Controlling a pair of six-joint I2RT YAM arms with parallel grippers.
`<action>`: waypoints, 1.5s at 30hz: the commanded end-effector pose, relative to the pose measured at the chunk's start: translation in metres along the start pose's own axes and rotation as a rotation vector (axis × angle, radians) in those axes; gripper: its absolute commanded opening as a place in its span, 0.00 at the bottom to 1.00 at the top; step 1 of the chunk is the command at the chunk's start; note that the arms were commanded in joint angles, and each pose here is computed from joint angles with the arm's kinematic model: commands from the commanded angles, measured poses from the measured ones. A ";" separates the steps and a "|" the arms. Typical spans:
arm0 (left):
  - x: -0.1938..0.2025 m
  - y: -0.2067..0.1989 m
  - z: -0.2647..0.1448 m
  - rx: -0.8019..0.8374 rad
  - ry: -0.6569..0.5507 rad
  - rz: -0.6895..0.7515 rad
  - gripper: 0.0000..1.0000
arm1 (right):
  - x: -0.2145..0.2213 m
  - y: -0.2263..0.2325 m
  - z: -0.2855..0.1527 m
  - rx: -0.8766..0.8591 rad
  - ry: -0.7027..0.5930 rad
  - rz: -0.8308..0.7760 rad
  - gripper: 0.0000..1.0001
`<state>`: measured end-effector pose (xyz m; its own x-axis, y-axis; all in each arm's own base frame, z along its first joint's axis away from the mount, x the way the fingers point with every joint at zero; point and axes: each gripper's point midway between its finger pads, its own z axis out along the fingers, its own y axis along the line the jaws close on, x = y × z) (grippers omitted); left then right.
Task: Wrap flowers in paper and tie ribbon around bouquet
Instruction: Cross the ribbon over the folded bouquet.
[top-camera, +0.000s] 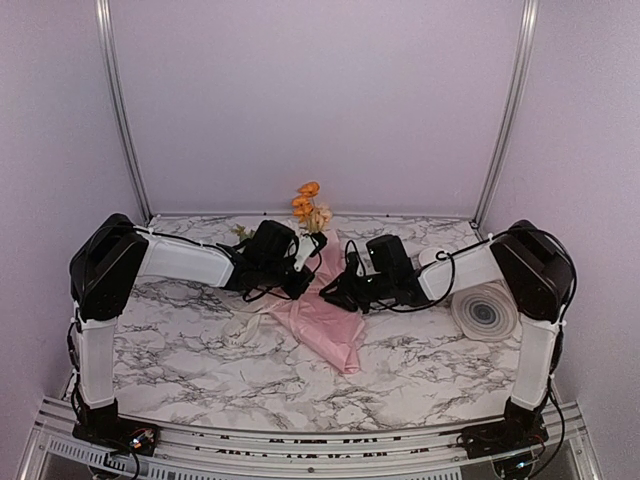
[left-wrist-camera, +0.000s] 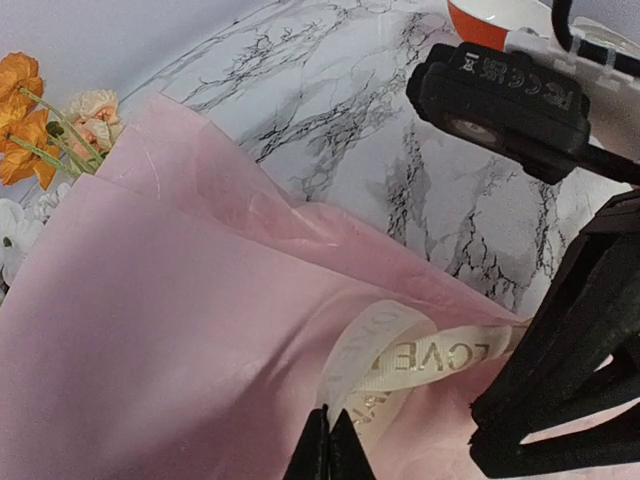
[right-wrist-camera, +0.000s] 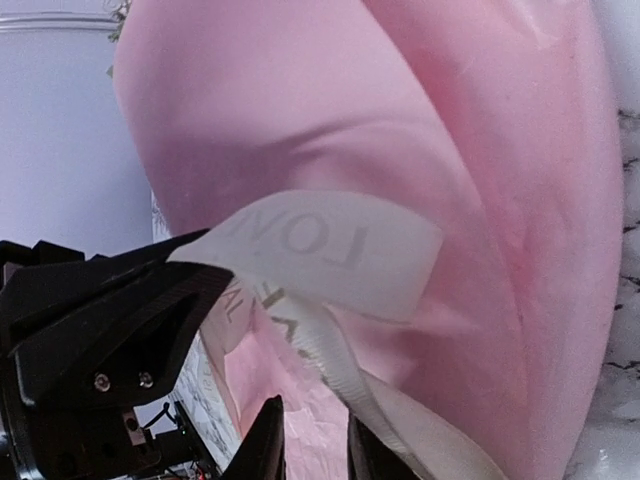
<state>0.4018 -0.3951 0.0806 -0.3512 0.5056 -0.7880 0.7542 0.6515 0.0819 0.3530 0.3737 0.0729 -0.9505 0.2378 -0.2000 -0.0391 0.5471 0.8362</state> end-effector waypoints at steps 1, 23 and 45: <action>-0.022 -0.003 -0.007 0.029 -0.066 0.000 0.00 | -0.024 -0.004 0.004 0.040 -0.128 0.060 0.22; -0.034 -0.090 -0.112 0.238 -0.082 0.170 0.00 | -0.034 -0.037 -0.003 0.073 -0.099 0.081 0.24; 0.029 0.035 0.014 -0.080 0.135 -0.038 0.00 | -0.036 -0.022 0.011 0.053 -0.078 0.040 0.25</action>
<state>0.4057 -0.3626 0.0522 -0.4550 0.5526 -0.6983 0.7283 0.6821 0.0652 0.3778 0.3492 0.0431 -0.9310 0.3306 -0.1545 0.0701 0.5774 0.8135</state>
